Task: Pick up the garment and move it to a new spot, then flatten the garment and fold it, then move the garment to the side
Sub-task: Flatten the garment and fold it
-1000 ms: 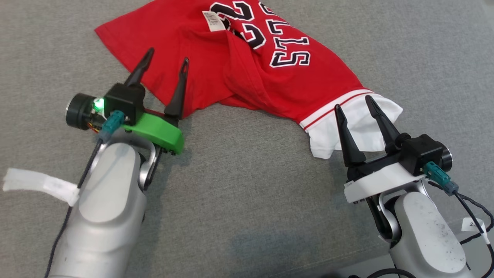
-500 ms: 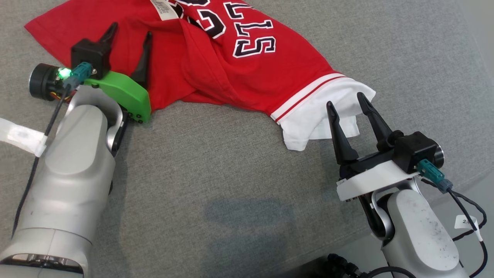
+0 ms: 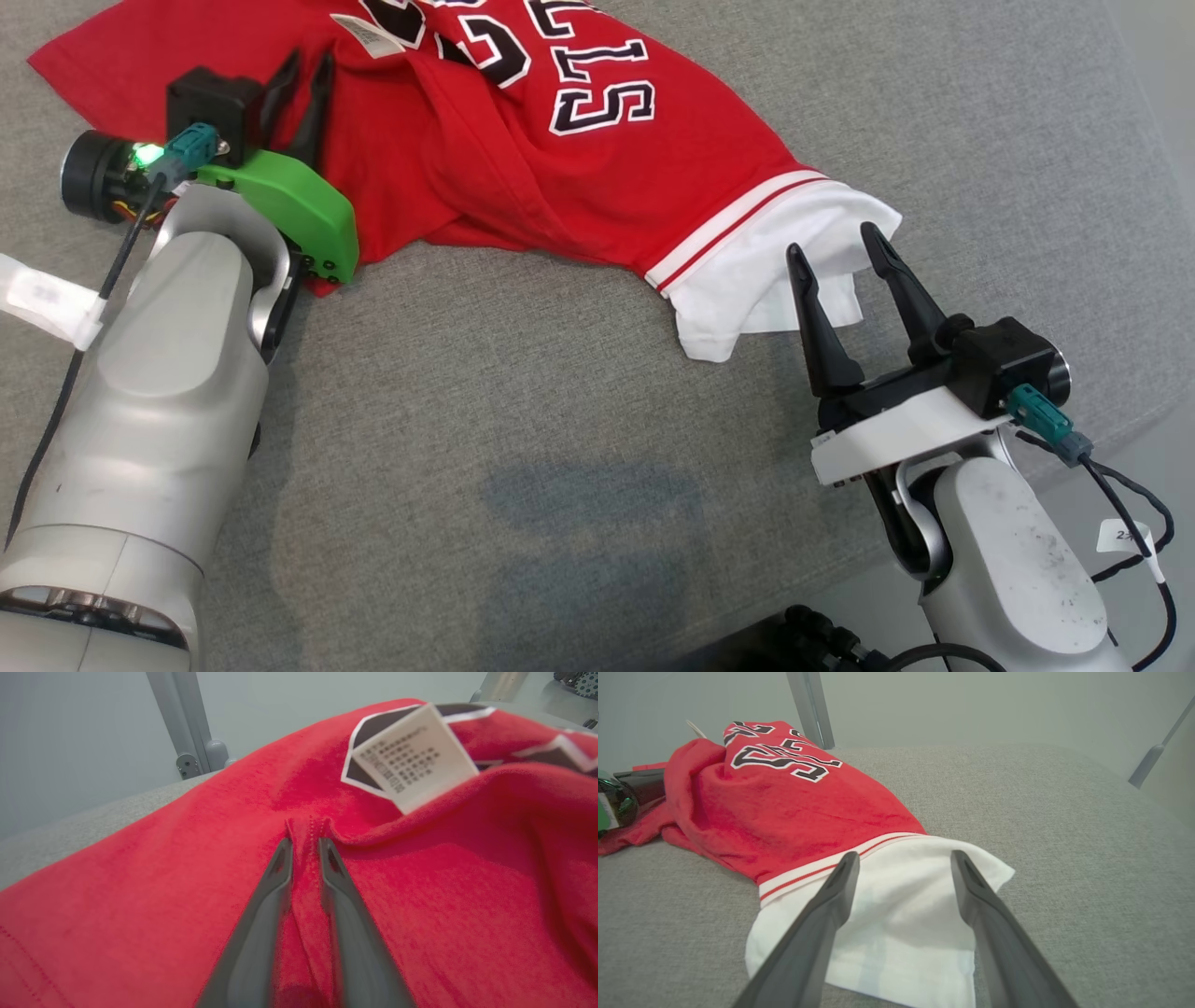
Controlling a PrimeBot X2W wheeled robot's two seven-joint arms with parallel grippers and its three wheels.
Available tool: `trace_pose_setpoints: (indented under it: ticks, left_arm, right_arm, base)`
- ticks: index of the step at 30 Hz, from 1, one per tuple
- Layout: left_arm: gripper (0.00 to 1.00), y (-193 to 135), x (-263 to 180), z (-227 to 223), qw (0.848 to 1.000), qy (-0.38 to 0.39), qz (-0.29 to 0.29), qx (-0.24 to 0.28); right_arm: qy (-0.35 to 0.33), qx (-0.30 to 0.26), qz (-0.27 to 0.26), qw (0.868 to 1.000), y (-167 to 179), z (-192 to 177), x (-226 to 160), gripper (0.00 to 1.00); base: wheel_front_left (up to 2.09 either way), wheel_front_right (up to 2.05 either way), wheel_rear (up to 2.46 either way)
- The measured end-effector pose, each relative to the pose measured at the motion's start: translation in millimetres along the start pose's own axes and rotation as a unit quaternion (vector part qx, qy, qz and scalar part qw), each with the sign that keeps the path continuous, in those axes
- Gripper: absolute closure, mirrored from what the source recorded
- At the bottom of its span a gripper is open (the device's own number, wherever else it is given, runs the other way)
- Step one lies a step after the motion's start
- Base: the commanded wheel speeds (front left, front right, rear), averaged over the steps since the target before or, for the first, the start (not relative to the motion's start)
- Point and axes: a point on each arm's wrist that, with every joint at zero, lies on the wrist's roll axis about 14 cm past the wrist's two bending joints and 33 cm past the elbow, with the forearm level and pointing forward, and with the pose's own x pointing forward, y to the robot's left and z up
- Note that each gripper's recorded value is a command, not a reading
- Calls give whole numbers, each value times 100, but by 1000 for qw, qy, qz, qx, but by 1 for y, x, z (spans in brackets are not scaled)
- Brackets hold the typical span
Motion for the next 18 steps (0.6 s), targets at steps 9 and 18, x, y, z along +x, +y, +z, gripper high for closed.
trace_pose_setpoints:
  ticks: [9,18]
  left_arm:
    - [100,1,-6,45,998,-64,-11,15]
    - [100,0,-52,124,981,-180,-2,65]
  right_arm:
    - [0,8,8,1000,7,-1,4,0]
    - [-1,18,22,1000,16,-1,0,0]
  base:
    - [0,0,0]
    - [0,0,0]
